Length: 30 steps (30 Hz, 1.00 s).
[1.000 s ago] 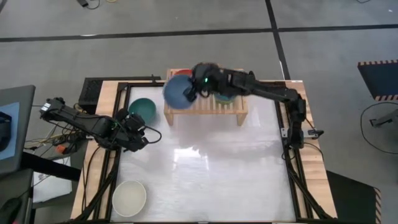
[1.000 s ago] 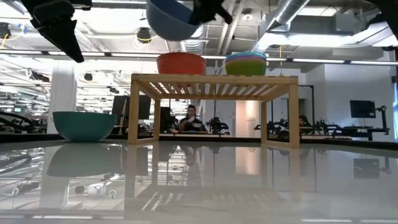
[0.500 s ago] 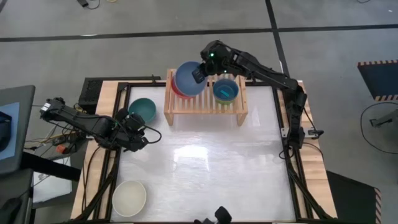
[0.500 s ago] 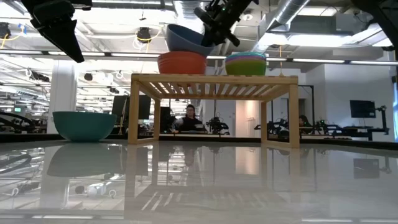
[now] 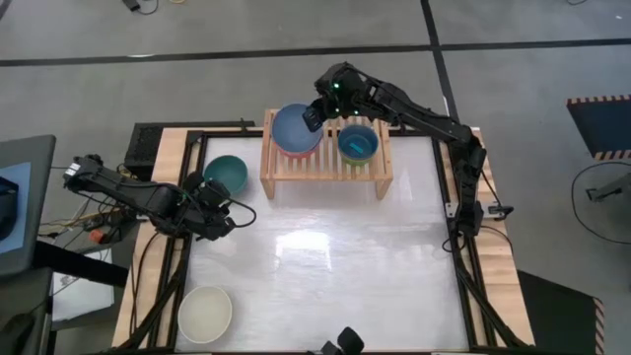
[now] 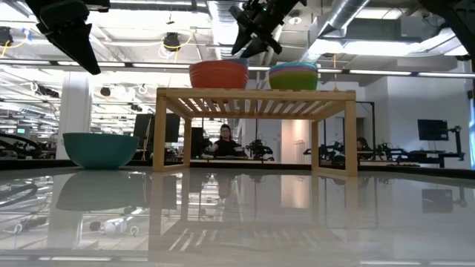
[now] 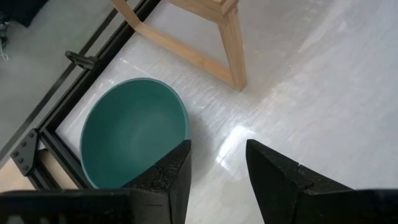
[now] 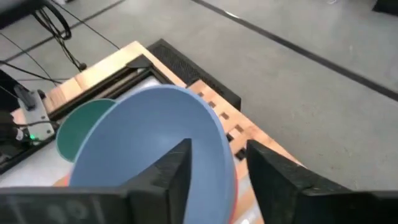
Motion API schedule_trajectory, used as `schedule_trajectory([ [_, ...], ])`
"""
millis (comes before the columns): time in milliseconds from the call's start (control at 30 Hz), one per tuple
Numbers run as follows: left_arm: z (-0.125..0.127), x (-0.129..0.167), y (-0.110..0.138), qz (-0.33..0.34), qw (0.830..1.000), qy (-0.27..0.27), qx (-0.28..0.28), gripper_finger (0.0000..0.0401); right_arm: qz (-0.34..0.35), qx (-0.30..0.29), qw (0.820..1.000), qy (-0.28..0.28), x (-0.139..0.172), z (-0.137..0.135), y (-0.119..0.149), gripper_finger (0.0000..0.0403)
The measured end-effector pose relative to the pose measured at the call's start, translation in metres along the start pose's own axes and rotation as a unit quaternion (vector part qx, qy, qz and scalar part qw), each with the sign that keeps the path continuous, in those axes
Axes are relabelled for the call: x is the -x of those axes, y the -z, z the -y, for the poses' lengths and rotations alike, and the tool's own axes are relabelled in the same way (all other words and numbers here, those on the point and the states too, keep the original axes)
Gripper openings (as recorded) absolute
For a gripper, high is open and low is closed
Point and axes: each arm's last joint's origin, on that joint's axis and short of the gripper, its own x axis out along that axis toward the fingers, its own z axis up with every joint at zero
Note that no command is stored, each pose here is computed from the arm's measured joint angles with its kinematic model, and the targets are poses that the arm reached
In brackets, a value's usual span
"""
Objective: Place and stack bowls onto a shelf
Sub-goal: Stack the blue bowl on top of the orange bowl on the shelf
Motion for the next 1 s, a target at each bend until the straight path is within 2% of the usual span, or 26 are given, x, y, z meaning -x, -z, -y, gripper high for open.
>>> schedule_trajectory([
  [133, 0.000, 0.000, 0.000, 0.003, 1.000, -0.003, -0.002, 0.0137, 0.005, -0.007, 1.000, 0.024, 0.002, 0.001, 0.000, 0.0216],
  [233, 0.000, 0.000, 0.000, 0.006, 1.000, -0.006, -0.003, 0.0137, -0.001, -0.008, 0.999, 0.042, 0.002, 0.007, 0.000, 0.0221],
  [500, 0.000, 0.000, -0.001, 0.011, 1.000, -0.008, -0.001, 0.0137, -0.051, -0.009, 0.997, 0.058, -0.016, 0.020, 0.011, 0.0190],
  [667, 0.000, 0.000, -0.001, 0.012, 1.000, -0.008, 0.000, 0.0137, -0.073, 0.017, 0.995, 0.060, -0.026, 0.015, 0.019, 0.0180],
  [833, 0.000, 0.000, -0.001, 0.012, 1.000, -0.008, 0.001, 0.0137, -0.036, 0.027, 0.996, 0.072, -0.021, 0.010, 0.012, 0.0179],
  [1000, 0.001, -0.004, 0.001, 0.026, 0.999, -0.023, -0.001, 0.0137, -0.035, 0.032, 0.995, 0.085, -0.017, 0.009, 0.012, 0.0179],
])
